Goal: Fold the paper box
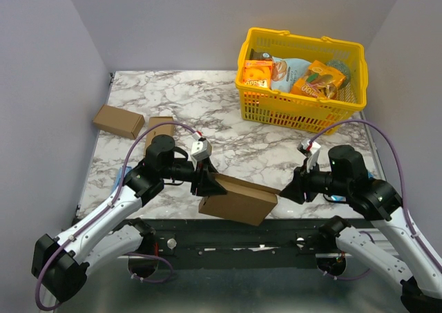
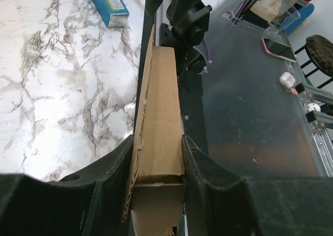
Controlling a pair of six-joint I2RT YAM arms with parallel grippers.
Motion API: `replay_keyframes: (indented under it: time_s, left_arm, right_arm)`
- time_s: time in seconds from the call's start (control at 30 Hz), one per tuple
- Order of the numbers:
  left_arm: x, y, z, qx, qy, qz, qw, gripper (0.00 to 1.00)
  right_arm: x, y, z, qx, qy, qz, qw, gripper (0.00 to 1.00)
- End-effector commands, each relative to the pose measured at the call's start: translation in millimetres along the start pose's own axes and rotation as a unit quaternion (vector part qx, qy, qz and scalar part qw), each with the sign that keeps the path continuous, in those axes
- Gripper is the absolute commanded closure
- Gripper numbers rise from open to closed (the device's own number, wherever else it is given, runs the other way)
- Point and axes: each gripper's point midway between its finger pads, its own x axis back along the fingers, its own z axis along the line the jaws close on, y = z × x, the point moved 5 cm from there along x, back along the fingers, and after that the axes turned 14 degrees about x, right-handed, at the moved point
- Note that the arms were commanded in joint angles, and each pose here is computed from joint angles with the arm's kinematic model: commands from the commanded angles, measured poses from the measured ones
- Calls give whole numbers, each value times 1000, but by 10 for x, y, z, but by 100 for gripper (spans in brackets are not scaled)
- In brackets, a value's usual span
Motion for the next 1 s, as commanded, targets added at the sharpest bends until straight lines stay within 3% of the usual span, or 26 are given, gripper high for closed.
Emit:
replay_keyframes:
  time_s: [0.0,0.43,0.53,0.67,0.83,0.97]
  left_arm:
    - [4,9,-45,-5,-24,-2,1000,87]
    - [1,7,-14,-5,-17,-3,1000,87]
    - [-2,16,-2,-5,-13,-4,1000,87]
    - [-7,37,58,-8,8,-12,1000,85]
    - [19,115,329,-22,110,-35,993,73]
    - [-25,177,450,-59,141,-35,988,76]
  right_arm:
    - [-22,-60,38,-2,22,28,999,55]
    - [-124,-32,14,-1,35,36,999,69]
    - [-134,-36,18,-1,38,34,999,77]
    - [-165,-18,-8,-6,29,27,999,99]
    - [-291,63,-160,-14,-21,11,1000,99]
    - [-407,165,-300,-24,-67,-5,997,99]
